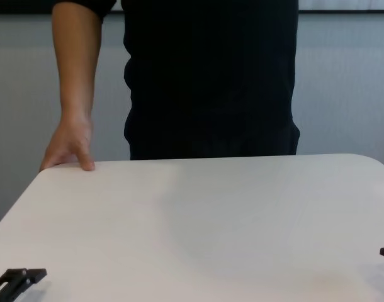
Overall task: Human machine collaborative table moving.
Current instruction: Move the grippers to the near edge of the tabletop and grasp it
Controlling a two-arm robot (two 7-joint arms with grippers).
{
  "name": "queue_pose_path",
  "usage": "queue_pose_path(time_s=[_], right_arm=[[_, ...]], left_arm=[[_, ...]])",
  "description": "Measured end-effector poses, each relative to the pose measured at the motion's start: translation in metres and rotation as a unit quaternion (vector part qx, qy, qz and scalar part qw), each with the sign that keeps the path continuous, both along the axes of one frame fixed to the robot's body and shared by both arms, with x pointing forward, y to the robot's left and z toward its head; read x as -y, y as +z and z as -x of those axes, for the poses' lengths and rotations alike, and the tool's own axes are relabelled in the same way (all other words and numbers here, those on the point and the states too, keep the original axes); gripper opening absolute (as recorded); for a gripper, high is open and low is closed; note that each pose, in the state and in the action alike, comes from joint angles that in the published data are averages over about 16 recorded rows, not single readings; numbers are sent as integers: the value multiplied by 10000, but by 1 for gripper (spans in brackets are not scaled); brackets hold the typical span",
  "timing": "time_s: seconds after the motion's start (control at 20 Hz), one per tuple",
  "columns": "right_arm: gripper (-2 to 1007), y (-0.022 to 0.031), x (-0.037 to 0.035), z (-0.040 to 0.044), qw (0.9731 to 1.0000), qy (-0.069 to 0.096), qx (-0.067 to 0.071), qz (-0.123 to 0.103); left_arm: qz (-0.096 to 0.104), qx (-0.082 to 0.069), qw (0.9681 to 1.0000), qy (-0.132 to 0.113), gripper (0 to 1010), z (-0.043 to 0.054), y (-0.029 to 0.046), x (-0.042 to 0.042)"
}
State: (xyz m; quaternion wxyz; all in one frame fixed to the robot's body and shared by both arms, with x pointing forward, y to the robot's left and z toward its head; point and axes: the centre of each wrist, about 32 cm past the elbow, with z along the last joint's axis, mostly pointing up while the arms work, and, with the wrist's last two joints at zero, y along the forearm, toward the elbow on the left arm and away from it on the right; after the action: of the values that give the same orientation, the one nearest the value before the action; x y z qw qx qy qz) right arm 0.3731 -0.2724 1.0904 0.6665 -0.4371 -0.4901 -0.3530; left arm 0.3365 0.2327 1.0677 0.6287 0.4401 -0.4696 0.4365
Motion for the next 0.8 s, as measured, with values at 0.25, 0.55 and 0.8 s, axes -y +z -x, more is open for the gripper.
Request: queue_pose_path(time_s=[0.25, 0.55, 0.8], right_arm=[[760, 0, -1, 0, 10000, -1, -3, 6], [564, 0, -2, 1, 10000, -2, -5, 10], [414, -1, -2, 1, 10000, -2, -6, 13]], left_arm=[[0, 0, 10000, 0, 665, 0, 0, 0], [0, 1, 10000, 1, 472, 0, 0, 0], [-1, 1, 10000, 1, 354, 0, 0, 0]])
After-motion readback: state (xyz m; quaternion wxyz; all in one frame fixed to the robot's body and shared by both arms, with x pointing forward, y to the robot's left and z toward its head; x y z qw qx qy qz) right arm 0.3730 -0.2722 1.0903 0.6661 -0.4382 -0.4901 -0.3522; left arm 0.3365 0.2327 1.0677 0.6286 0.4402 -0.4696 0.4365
